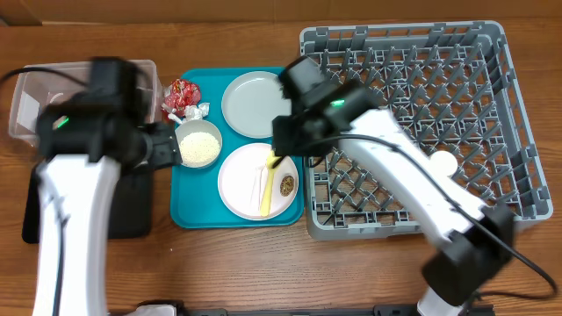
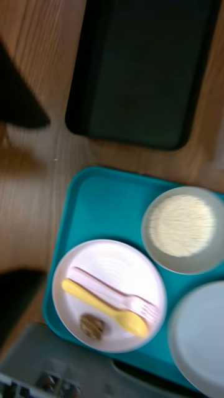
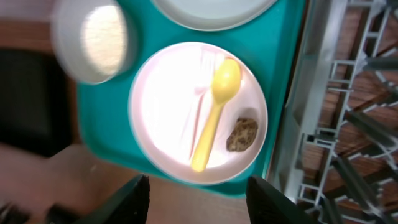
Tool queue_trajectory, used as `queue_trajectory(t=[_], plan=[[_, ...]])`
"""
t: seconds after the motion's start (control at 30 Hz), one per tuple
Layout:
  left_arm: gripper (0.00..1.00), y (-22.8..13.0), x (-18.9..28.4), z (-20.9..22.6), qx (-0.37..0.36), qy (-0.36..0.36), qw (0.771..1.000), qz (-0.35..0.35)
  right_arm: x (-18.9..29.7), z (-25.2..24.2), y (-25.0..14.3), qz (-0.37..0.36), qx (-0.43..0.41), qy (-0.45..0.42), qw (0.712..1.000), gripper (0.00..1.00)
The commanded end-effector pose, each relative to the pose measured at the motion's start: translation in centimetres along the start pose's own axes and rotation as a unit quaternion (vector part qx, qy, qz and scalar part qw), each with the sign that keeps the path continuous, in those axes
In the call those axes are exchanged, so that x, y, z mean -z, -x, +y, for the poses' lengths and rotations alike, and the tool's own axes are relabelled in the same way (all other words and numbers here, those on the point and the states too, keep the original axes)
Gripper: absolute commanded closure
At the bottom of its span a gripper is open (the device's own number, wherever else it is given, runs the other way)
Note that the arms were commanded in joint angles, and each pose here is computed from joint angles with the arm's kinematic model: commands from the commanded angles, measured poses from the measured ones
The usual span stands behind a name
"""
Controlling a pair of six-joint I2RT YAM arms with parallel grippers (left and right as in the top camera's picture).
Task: Sort waste into correct bins and load items into the dishwasher rack
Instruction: 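Grasp the yellow spoon from the pink plate with the right gripper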
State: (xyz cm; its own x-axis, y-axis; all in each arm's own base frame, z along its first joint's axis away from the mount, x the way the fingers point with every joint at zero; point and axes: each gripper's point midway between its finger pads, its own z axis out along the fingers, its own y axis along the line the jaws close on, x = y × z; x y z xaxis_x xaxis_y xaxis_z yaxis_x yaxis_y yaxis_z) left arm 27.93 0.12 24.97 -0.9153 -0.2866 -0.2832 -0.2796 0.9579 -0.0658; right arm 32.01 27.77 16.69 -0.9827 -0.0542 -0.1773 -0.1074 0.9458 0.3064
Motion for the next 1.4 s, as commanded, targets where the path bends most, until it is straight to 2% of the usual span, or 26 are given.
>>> queue_trajectory(t=[0.0, 0.1, 0.23, 0.67, 0.83, 0.9, 1.03, 1.23, 1.37], plan=[[0.0, 0.3, 5.6, 1.5, 0.037, -0.014, 0.994, -0.097, -5.1, -1.2, -0.5, 0.015, -0.068, -0.067, 0.995, 0.48], [0.0, -0.2, 6.8, 1.9, 0.039, -0.013, 0.992, -0.119, -8.7, -0.8, -1.8, 0.06, -0.077, -0.066, 0.993, 0.55], [0.0, -0.3, 7.1, 2.0, 0.039, -0.013, 0.992, -0.123, -11.8, 0.0, -2.7, 0.084, -0.071, -0.058, 0.992, 0.63], [0.0, 0.3, 5.5, 1.8, 0.038, -0.005, 0.995, -0.097, -16.3, -1.6, -4.8, 0.117, -0.108, -0.1, 0.982, 0.65], [0.0, 0.5, 5.1, 1.7, 0.038, -0.004, 0.995, -0.091, -16.3, -1.6, -4.7, 0.114, -0.107, -0.102, 0.982, 0.66], [0.0, 0.6, 4.8, 1.7, 0.038, -0.002, 0.996, -0.086, -16.3, -2.1, -4.4, 0.104, -0.105, -0.113, 0.983, 0.78], [0.0, 0.7, 4.4, 1.7, 0.037, 0.0, 0.996, -0.079, -16.0, -2.6, -3.9, 0.089, -0.095, -0.128, 0.983, 0.85], [0.0, 0.9, 3.8, 1.6, 0.037, 0.003, 0.997, -0.07, -11.6, -1.9, -1.6, 0.036, -0.055, -0.141, 0.988, 0.89], [0.0, 1.0, 3.6, 1.6, 0.037, 0.004, 0.997, -0.066, -6.9, 0.3, -0.1, -0.003, -0.004, -0.099, 0.995, 0.89]])
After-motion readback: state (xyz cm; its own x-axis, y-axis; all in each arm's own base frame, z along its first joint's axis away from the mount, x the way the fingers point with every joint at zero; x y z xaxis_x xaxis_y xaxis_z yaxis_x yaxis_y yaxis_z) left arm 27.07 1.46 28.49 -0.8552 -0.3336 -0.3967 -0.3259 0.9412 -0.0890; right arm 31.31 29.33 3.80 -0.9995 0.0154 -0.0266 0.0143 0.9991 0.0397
